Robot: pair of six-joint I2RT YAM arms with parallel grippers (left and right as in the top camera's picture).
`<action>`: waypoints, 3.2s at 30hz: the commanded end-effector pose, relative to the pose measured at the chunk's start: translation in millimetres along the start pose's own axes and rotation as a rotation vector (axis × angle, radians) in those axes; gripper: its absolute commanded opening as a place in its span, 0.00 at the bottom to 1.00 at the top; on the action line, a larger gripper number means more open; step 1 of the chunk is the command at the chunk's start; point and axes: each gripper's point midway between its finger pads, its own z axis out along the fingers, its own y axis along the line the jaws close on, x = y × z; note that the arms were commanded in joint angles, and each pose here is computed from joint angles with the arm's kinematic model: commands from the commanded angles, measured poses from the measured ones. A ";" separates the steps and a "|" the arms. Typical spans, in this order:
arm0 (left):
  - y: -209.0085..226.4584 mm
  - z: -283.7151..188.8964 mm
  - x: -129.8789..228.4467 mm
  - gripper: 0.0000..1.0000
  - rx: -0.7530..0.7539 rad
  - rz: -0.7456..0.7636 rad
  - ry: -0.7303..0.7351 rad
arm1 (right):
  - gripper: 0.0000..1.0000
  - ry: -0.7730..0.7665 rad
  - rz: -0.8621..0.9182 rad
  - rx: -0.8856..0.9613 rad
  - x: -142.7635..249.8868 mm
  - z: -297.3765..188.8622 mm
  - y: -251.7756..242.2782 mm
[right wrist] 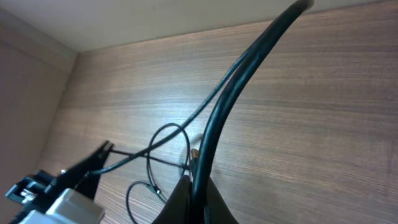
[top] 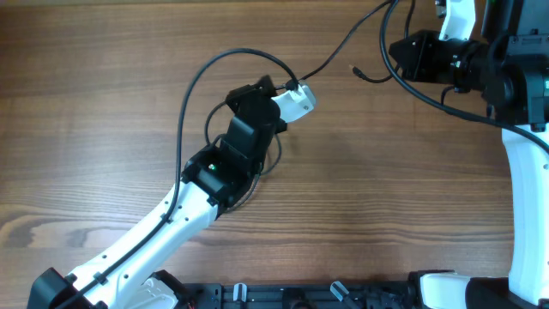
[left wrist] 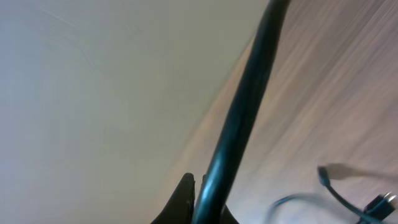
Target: Untangle cables
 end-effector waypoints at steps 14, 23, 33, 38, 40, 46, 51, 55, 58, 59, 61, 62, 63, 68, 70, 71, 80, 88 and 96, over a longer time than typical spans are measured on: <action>-3.5 -16.1 25.3 0.04 0.016 0.685 0.169 | 0.04 0.014 -0.027 -0.024 2.5 0.1 6.8; -82.7 -37.6 44.7 0.04 0.336 0.388 0.154 | 0.04 0.017 -0.027 -0.022 3.3 0.1 6.3; -96.0 -34.6 -14.4 0.04 0.545 -0.602 0.001 | 0.04 0.031 -0.072 -0.022 6.9 0.0 5.9; -58.5 -18.8 -28.4 0.04 0.498 -1.111 -0.017 | 0.04 0.069 -0.282 -0.131 19.3 -1.8 22.5; -45.3 -14.3 -30.9 0.04 0.481 -1.304 -0.017 | 0.04 0.095 -0.417 -0.250 32.4 -4.9 40.3; -15.3 -11.9 -49.9 0.04 0.500 -1.637 -0.099 | 0.09 0.176 -0.504 -0.349 56.7 7.0 59.3; 16.0 -16.7 -56.9 0.04 0.569 -1.964 -0.145 | 0.09 0.252 -0.510 -0.392 72.9 35.7 67.1; 31.9 -26.6 -66.1 0.04 0.728 -2.010 -0.199 | 0.10 0.245 -0.545 -0.416 71.8 49.8 76.3; 33.5 -29.2 -65.4 0.04 0.799 -2.035 -0.184 | 0.16 0.232 -0.576 -0.433 71.3 55.5 85.1; 34.0 -29.8 -65.4 0.04 0.817 -2.059 -0.174 | 0.17 0.231 -0.594 -0.441 72.5 56.4 87.6; 38.3 -33.5 -68.9 0.04 0.874 -2.104 -0.175 | 0.21 0.242 -0.643 -0.463 79.0 60.3 94.4; 39.8 -34.6 -70.1 0.04 0.885 -2.108 -0.181 | 0.23 0.244 -0.660 -0.471 81.0 60.8 96.9; 39.9 -35.1 -70.7 0.04 0.892 -2.111 -0.181 | 0.25 0.245 -0.678 -0.478 83.0 61.1 99.6; 36.4 -39.3 -74.4 0.04 0.936 -2.095 -0.172 | 0.41 0.238 -0.736 -0.487 86.6 63.8 108.5; 35.4 -41.6 -76.5 0.04 0.958 -2.086 -0.172 | 0.45 0.228 -0.741 -0.476 84.0 65.3 108.0; 35.1 -41.6 -76.4 0.04 0.958 -2.085 -0.171 | 0.47 0.225 -0.743 -0.475 83.4 65.5 108.3; 33.6 -56.0 -89.3 0.04 1.076 -2.025 -0.199 | 0.50 0.235 -0.738 -0.462 86.6 72.8 103.0; 32.5 -57.2 -89.8 0.04 1.087 -2.019 -0.196 | 0.04 0.205 -0.645 -0.447 74.9 75.7 107.3; 21.6 -43.3 -73.7 0.26 0.994 -2.071 -0.100 | 0.04 0.189 -0.508 -0.288 59.3 85.9 88.4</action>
